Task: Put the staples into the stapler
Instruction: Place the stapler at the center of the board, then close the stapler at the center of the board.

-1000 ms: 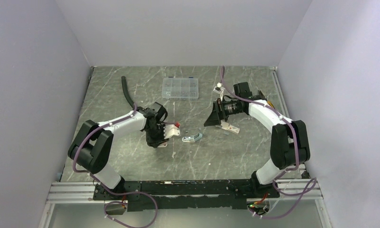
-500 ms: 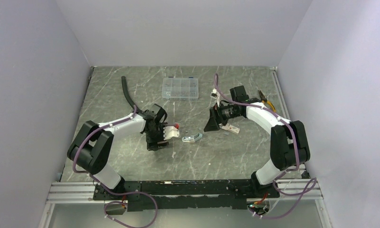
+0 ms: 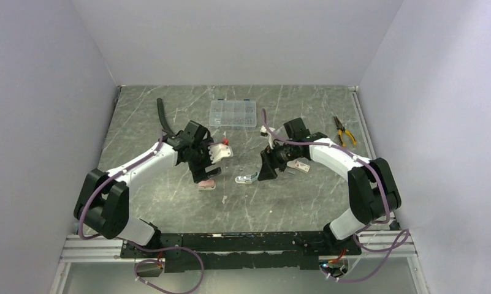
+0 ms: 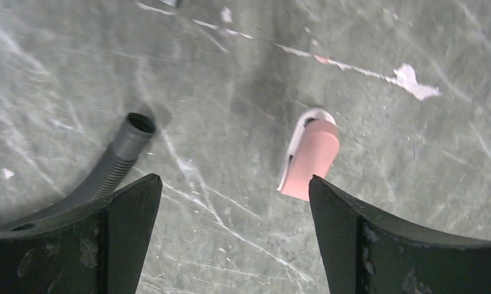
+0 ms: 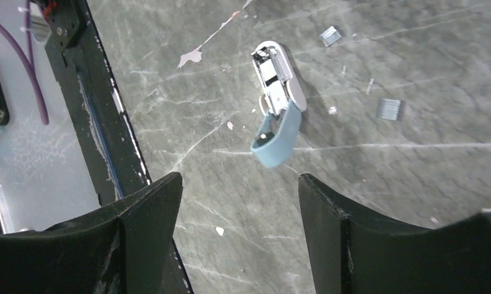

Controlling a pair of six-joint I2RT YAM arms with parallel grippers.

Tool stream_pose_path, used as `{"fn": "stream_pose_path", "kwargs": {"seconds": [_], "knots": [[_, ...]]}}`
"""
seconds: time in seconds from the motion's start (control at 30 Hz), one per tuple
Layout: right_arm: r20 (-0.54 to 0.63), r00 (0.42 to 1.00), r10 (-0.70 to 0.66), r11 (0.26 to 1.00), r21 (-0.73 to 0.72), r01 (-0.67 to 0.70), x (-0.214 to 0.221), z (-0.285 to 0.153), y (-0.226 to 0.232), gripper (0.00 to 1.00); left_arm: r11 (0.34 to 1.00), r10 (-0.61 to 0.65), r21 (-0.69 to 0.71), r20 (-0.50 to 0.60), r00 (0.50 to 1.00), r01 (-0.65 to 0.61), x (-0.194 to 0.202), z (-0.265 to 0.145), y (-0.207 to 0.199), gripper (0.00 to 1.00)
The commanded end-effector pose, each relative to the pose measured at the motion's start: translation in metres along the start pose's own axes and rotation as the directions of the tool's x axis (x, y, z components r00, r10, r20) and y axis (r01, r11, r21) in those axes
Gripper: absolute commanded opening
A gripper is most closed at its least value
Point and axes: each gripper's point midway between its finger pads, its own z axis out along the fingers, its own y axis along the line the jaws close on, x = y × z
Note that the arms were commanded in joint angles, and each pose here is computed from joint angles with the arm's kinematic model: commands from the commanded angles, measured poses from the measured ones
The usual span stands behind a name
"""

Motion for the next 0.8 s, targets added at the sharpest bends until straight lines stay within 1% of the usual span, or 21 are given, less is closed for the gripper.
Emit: {"fn": "stream_pose_path", "kwargs": {"seconds": [0.0,0.2,0.3,0.5,0.67,0.77], "knots": [[0.011,0.998,-0.059,0.996,0.067,0.058,-0.012,0.013,0.001,0.71,0.986,-0.135,-0.083,0.085,0.987,0.142,-0.024,-0.017,0.029,0.95],[-0.029,1.0,0.009,0.997,0.075,-0.007,-0.011,0.032,-0.005,0.61,0.977,-0.198,-0.054,0.156,0.968,0.208,-0.035,-0.026,0.039,0.95],[-0.046,0.998,0.034,0.995,0.092,-0.03,-0.01,0.038,-0.01,0.61,0.975,-0.207,-0.045,0.175,0.963,0.217,-0.039,-0.026,0.042,0.95],[-0.067,0.995,0.068,0.991,0.122,-0.06,-0.011,0.044,-0.018,0.61,0.978,-0.203,-0.02,0.174,0.964,0.209,-0.04,-0.019,0.043,0.95],[-0.07,0.995,0.07,0.99,0.131,-0.061,-0.014,0.043,-0.02,0.53,0.977,-0.209,0.008,0.174,0.962,0.211,-0.042,-0.014,0.041,0.95],[-0.075,0.995,0.066,0.986,0.157,-0.053,-0.016,0.042,-0.025,0.46,0.972,-0.231,-0.008,0.15,0.961,0.235,-0.04,-0.011,0.047,0.95]]}}
